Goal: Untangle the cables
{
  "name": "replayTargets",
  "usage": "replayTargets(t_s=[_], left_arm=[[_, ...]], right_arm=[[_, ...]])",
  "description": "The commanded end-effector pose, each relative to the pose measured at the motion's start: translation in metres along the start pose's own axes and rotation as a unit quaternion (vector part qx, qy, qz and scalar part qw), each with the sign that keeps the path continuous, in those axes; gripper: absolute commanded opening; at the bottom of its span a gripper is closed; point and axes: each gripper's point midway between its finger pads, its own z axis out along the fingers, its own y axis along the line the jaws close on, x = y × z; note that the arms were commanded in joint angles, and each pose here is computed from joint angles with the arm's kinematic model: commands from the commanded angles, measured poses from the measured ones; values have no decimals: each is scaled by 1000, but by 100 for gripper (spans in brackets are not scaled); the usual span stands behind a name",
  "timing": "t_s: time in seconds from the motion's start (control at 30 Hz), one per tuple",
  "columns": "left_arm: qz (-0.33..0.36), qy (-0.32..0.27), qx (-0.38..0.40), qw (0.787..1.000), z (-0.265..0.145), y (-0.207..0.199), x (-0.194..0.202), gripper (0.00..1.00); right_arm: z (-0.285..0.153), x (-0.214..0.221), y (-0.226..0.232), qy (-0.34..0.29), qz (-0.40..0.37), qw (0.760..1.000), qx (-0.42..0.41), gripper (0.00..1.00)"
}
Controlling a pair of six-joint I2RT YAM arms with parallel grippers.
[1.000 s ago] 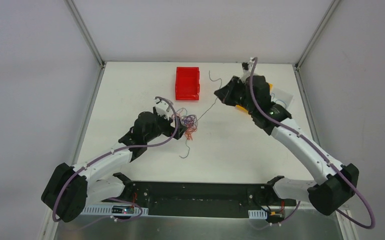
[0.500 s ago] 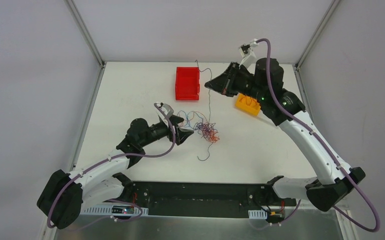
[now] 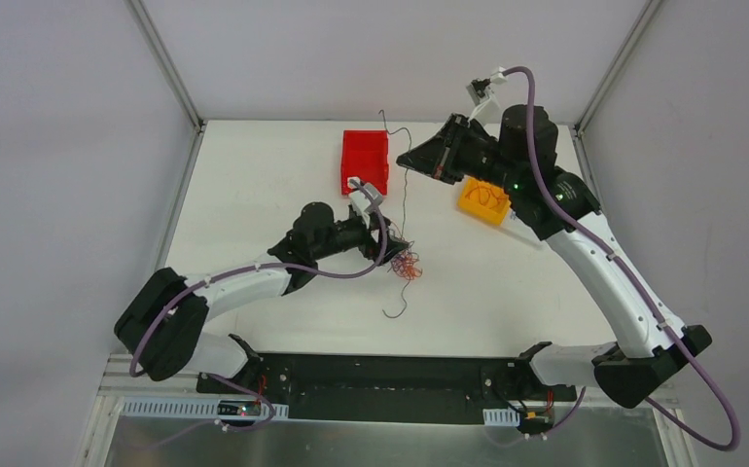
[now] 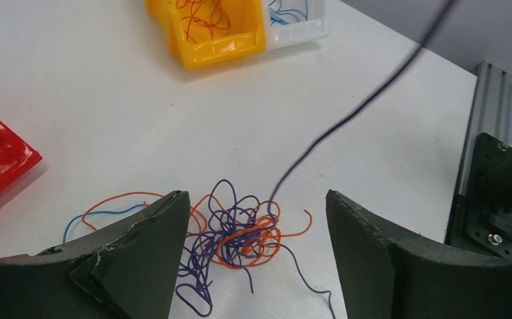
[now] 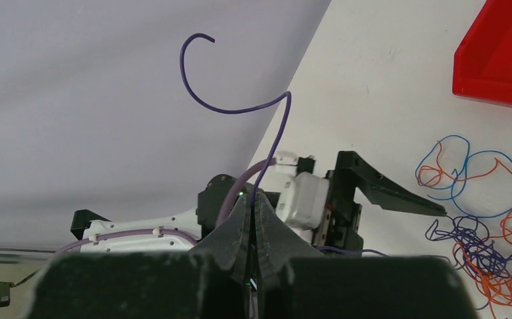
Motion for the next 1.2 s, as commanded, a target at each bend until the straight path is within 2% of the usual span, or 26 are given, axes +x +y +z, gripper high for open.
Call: replayTargets(t_s=[0.0,0.17,0.23,0.33,0.4,0.43,0.53,0.63,0.7,0.8,0.9,1.07,1.17], left_arm=[[-16,-5,-11,1000,25,9,-4,74],[-68,45,-51,995,46,29,41,62],[-93,60,-107,988,39,46,63,52],[-112,74,-166,977,14,59,87,42],[-115,85,-205,968,-3,67,92,34],[-114,93,-232,962,-14,73,95,33],[-102,103,-316,938,-53,90,91,25],[-86,93,-375,918,-85,102,79,19],[-77,84,-406,907,-104,107,70,17],[-55,76,-434,896,-123,113,59,15],[-31,72,-438,896,-131,113,50,14],[-22,68,-401,913,-123,104,46,13],[-20,80,-363,928,-112,95,51,13]], right_arm=[[-27,-17,37,-27,-13,999,-37,0],[-56,-35,42,-84,-40,996,-13,0],[-77,-49,38,-134,-57,989,18,0],[-111,-70,26,-212,-87,971,74,0],[-143,-89,8,-285,-97,944,137,0],[-158,-95,-2,-315,-100,928,169,0],[-218,-109,-42,-417,-81,859,286,0],[-246,-100,-77,-449,-89,812,361,0],[-248,-92,-94,-442,-96,800,394,0],[-230,-72,-121,-391,-110,807,429,0],[-197,-42,-149,-310,-109,836,439,0],[-131,33,-190,-135,-101,898,407,1],[-108,79,-214,-28,-95,910,402,3]])
